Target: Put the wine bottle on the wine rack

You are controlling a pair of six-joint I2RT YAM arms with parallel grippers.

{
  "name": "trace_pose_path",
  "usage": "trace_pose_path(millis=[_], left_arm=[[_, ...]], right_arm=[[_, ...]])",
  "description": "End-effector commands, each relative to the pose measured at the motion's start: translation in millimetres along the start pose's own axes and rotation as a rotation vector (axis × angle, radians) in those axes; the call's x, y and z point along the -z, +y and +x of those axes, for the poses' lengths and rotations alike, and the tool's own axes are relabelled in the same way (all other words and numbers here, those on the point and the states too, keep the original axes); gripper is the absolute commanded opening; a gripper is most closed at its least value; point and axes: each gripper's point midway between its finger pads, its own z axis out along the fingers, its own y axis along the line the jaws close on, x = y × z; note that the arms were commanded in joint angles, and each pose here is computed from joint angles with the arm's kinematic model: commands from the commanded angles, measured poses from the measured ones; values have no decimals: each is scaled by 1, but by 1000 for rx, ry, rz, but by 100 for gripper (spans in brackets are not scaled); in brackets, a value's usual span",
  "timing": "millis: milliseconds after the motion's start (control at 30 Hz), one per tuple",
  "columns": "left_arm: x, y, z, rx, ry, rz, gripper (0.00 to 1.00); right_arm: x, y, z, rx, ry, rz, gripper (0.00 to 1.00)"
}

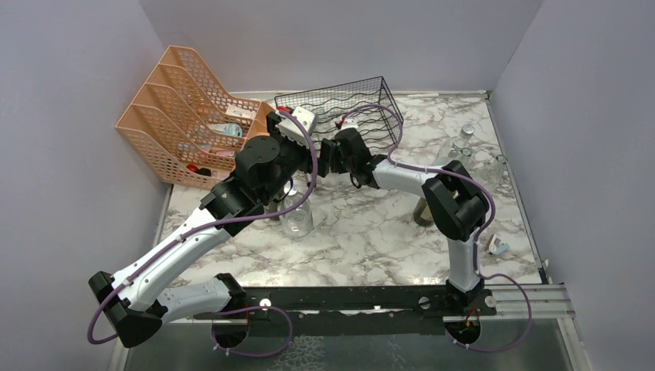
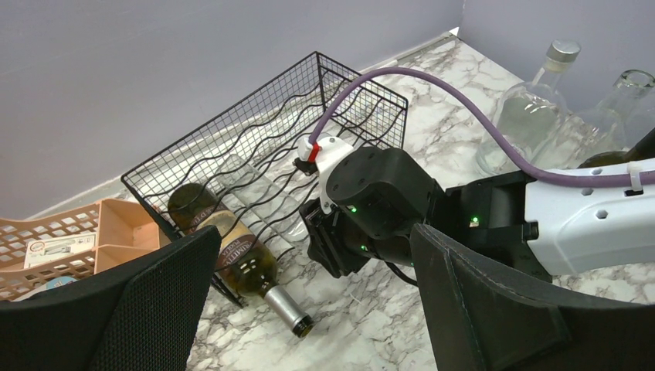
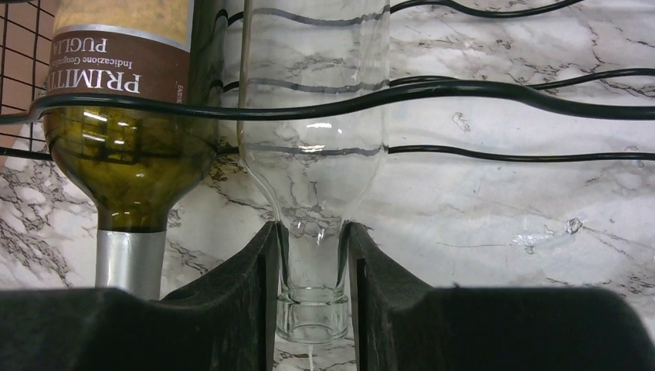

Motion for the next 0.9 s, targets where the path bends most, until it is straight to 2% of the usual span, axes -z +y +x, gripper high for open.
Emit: trace_pose_path(millis=[0,67,100,200,300,500,633,867], left_arm=[[7,2,-11,18,-27,2,99],[8,3,-12,19,-29,1,99],[8,3,-12,19,-30,0,99],[9,3,-13,20,-33,1,99],[10,3,-16,22,-42,1,99],[15,5,-24,29,-62,1,99],[21,4,-31,45,-83,14,99],[31,-3,-30,71,-90,65,99]], right_arm=[[-3,8,-20,-20,-44,-3,23],[2,10,-23,-27,-45,-13,40],[4,10,-24,-28,-45,-18,45],[14,13,-31,-33,-53,-33,56],[25,14,-42,-28,-61,-36,63],[58,17,-67,-21,-85,-62,65],[96,13,-91,-4,-127,-66,65],[178,-34,-101,49,-166,77,65]])
